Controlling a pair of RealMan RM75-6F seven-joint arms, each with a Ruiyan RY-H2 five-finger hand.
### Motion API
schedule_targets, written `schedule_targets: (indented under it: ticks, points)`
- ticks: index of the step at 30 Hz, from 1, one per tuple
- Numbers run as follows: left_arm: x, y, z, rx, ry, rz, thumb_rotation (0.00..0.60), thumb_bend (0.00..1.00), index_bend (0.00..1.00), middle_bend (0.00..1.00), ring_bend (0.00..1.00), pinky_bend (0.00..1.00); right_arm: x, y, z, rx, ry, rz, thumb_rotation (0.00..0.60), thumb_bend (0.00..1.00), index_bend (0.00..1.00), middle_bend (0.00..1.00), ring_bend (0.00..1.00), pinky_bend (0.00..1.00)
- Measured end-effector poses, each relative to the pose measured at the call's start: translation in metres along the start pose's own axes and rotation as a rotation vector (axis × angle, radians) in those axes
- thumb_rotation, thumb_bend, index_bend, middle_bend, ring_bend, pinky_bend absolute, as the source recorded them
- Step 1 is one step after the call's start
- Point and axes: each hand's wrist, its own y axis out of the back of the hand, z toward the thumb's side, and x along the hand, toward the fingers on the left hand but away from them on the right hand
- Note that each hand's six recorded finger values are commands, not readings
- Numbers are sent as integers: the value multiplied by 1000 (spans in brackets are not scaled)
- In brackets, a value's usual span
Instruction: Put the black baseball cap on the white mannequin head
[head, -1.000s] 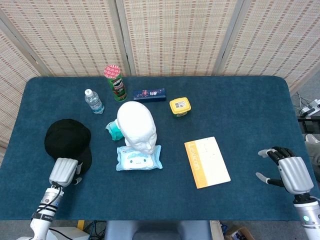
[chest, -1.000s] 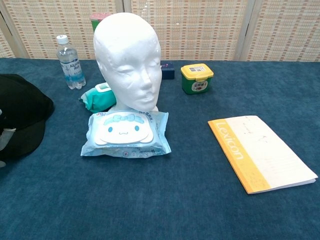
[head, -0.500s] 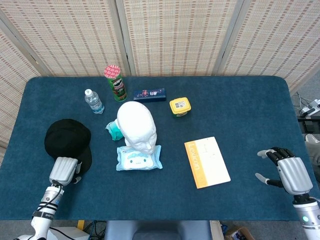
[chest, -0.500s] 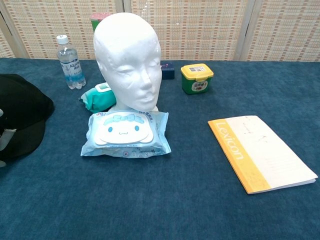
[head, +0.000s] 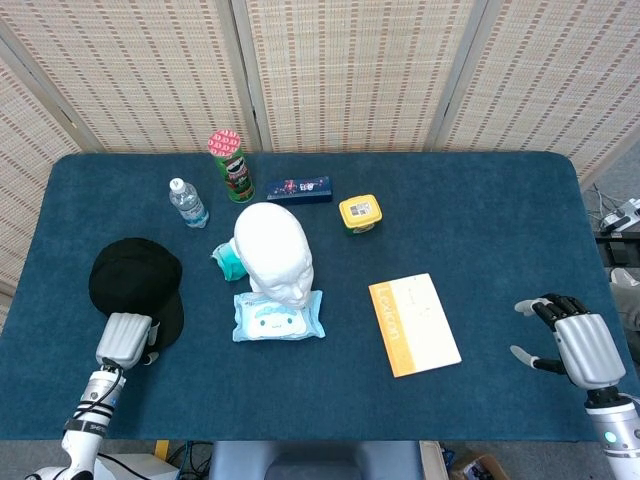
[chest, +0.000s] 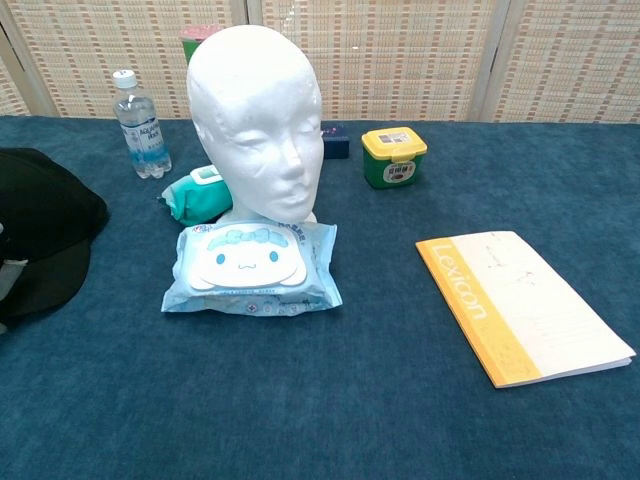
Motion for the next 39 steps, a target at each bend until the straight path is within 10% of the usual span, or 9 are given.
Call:
schedule_targets:
  ticks: [26,39]
  points:
    - [6,2,-14,1,68,125,600,35,693,851,605,657,0,0,0,1,1,0,600,51,383,450,307,317]
    - [3,22,-26,-33,74,375,600,35,489,338,245,590,0,0,1,5,1,-1,600,52,383,450,307,317]
